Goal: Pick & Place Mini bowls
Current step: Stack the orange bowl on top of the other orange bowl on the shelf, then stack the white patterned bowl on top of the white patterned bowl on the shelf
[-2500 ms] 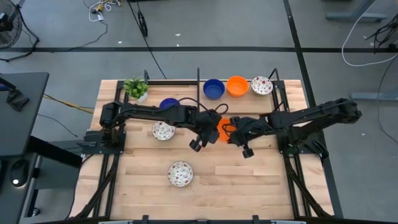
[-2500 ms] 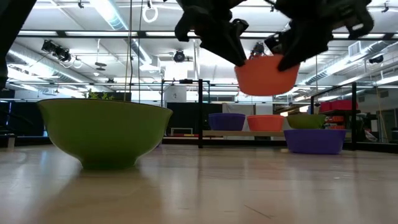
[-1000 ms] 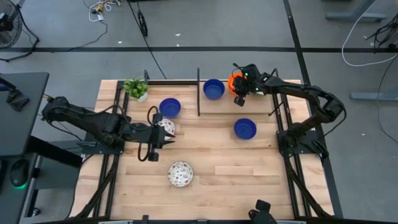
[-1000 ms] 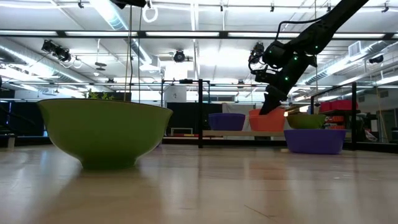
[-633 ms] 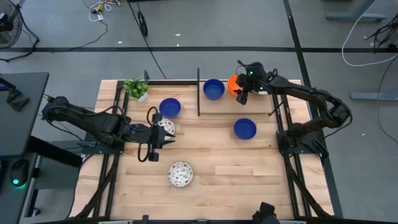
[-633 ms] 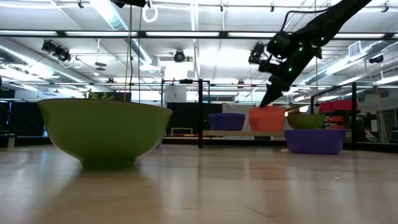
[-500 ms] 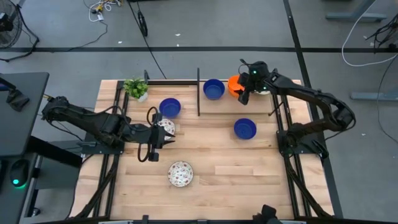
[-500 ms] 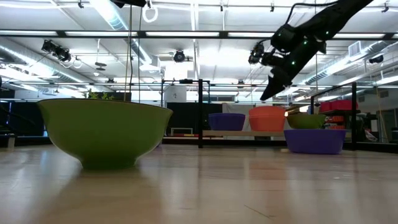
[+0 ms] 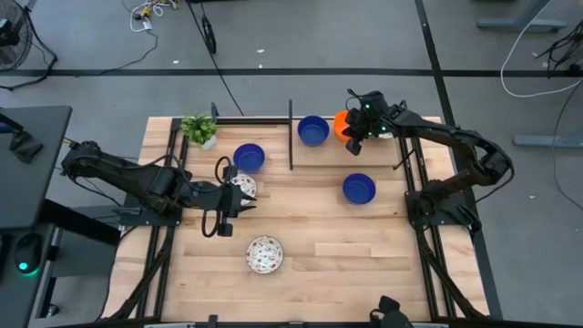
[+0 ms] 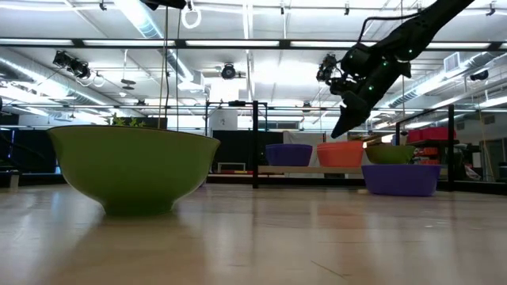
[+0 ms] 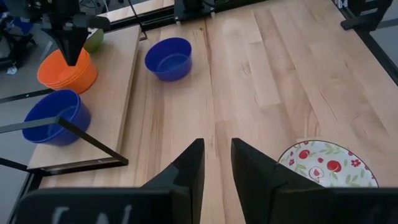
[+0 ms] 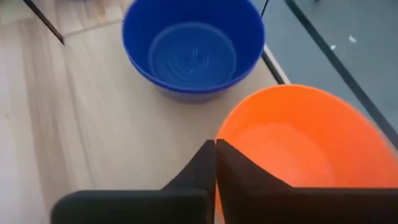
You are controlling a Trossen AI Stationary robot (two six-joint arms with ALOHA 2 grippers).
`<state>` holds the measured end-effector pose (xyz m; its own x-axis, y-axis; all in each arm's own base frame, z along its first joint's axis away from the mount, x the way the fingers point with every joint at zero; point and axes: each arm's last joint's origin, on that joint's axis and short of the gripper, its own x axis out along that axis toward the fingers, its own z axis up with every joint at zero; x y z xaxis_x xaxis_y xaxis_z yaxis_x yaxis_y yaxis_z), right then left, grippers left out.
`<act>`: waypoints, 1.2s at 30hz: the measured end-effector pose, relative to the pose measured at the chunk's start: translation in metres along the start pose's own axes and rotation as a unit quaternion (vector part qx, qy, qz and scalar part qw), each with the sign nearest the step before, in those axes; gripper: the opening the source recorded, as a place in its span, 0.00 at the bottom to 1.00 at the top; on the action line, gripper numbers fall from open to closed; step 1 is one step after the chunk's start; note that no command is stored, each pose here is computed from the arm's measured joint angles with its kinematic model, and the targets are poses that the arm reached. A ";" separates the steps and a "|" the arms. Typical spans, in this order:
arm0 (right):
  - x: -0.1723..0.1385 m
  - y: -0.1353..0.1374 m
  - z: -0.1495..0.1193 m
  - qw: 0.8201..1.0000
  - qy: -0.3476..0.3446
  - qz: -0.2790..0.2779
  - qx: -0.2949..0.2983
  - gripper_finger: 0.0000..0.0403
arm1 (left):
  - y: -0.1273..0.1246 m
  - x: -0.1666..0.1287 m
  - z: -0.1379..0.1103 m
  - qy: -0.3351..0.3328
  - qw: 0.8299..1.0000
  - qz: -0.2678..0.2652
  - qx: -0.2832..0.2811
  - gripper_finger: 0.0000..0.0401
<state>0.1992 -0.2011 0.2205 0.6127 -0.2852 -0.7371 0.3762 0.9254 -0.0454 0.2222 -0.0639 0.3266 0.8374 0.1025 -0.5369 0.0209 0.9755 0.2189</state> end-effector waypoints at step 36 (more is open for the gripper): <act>0.008 0.339 0.021 0.875 -0.176 0.338 -0.300 0.21 | -0.077 0.010 -0.023 0.063 0.996 0.040 -0.057 0.21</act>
<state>0.3463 0.1052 0.2138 0.7698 0.4155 -0.4845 -0.5219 0.8467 -0.1032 0.2166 -0.1331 0.2857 0.7585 0.1965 -0.6213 -0.1104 0.9784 0.1747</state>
